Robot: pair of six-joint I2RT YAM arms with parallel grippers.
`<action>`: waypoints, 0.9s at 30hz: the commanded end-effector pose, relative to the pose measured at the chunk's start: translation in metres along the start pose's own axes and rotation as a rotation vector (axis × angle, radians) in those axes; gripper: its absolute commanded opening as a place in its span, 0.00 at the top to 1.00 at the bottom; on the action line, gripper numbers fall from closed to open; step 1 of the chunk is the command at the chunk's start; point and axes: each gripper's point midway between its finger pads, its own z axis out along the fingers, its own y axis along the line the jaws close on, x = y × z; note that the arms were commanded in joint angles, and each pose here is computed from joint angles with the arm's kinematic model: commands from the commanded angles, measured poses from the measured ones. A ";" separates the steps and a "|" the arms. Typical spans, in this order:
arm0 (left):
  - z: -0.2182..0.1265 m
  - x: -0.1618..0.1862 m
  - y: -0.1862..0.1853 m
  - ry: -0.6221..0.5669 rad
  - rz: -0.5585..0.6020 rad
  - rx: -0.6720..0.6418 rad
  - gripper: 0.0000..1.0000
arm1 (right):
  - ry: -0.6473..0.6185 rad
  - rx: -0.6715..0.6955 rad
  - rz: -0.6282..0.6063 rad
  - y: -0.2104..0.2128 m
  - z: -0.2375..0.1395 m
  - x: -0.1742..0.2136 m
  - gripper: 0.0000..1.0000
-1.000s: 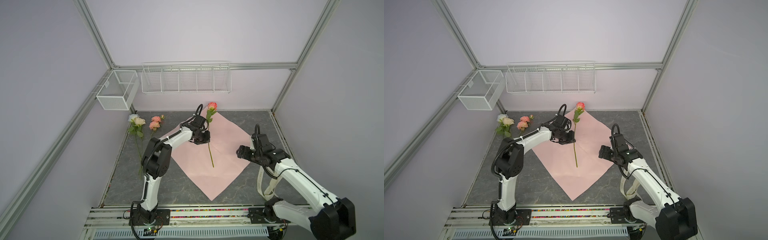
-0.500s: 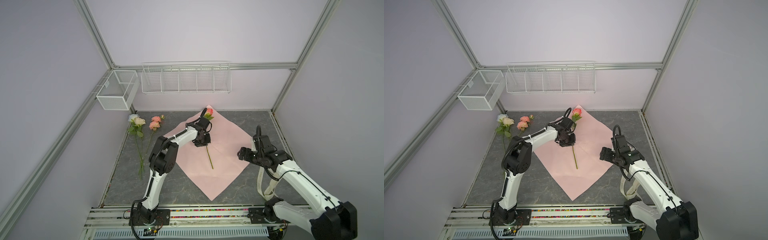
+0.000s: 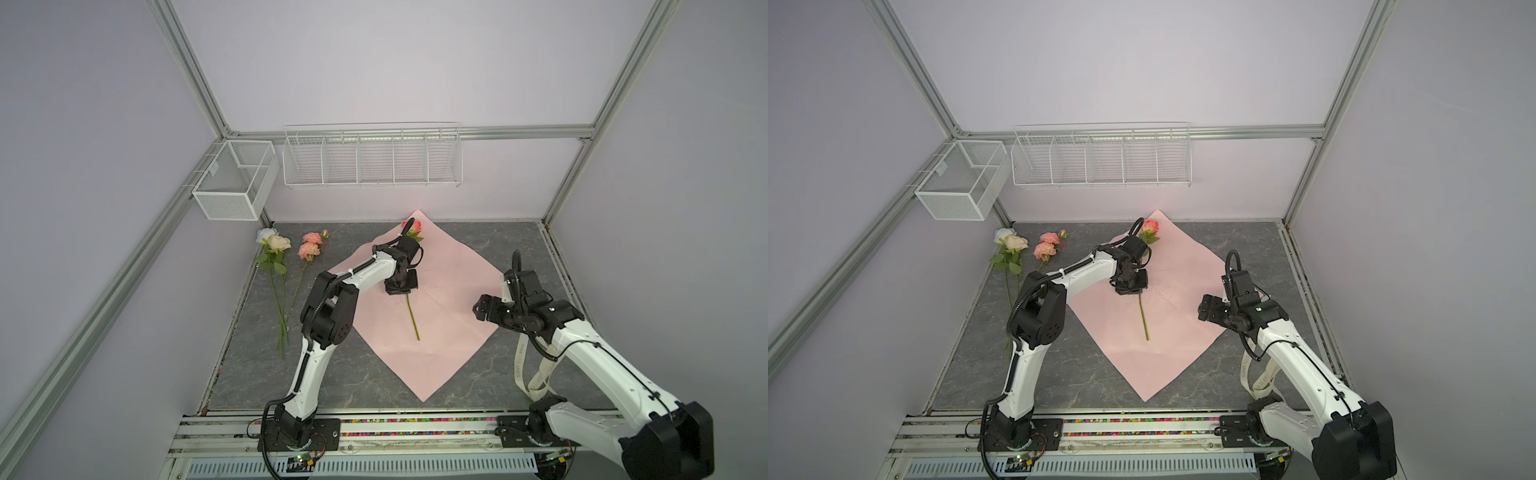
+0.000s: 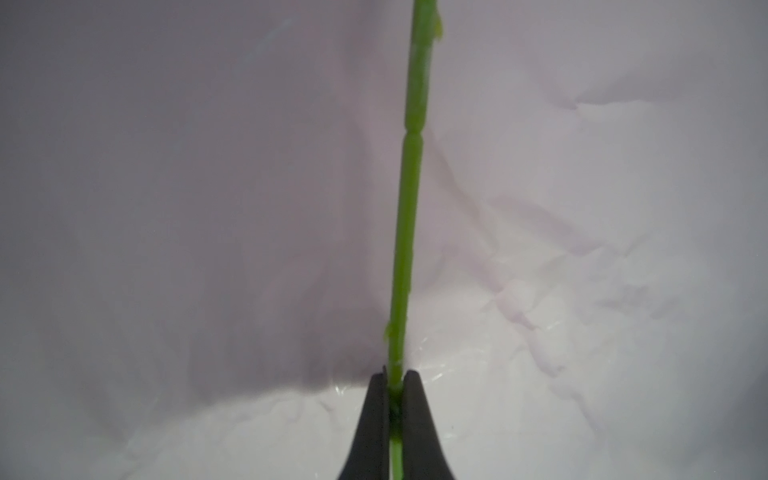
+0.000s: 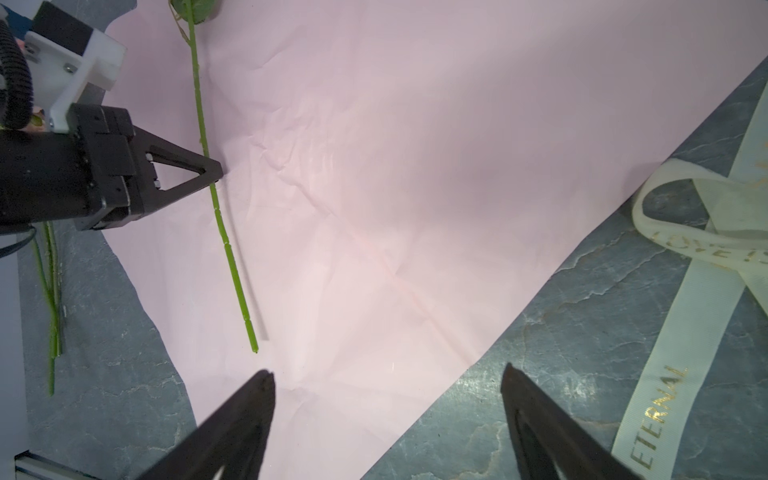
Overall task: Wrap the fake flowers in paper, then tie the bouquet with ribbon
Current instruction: 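Carry the pink rose onto the paper's center with the left gripper and release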
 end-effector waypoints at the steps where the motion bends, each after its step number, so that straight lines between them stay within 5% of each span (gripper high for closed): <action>1: -0.004 -0.001 0.016 0.008 0.023 -0.056 1.00 | 0.033 -0.009 0.004 -0.002 0.007 0.007 0.12; 21: 0.010 0.004 0.027 0.048 0.063 -0.087 1.00 | 0.040 -0.015 0.020 0.000 0.009 0.007 0.12; 27: -0.002 -0.001 0.024 0.014 0.077 -0.070 0.75 | 0.039 -0.012 0.025 -0.001 0.009 0.008 0.12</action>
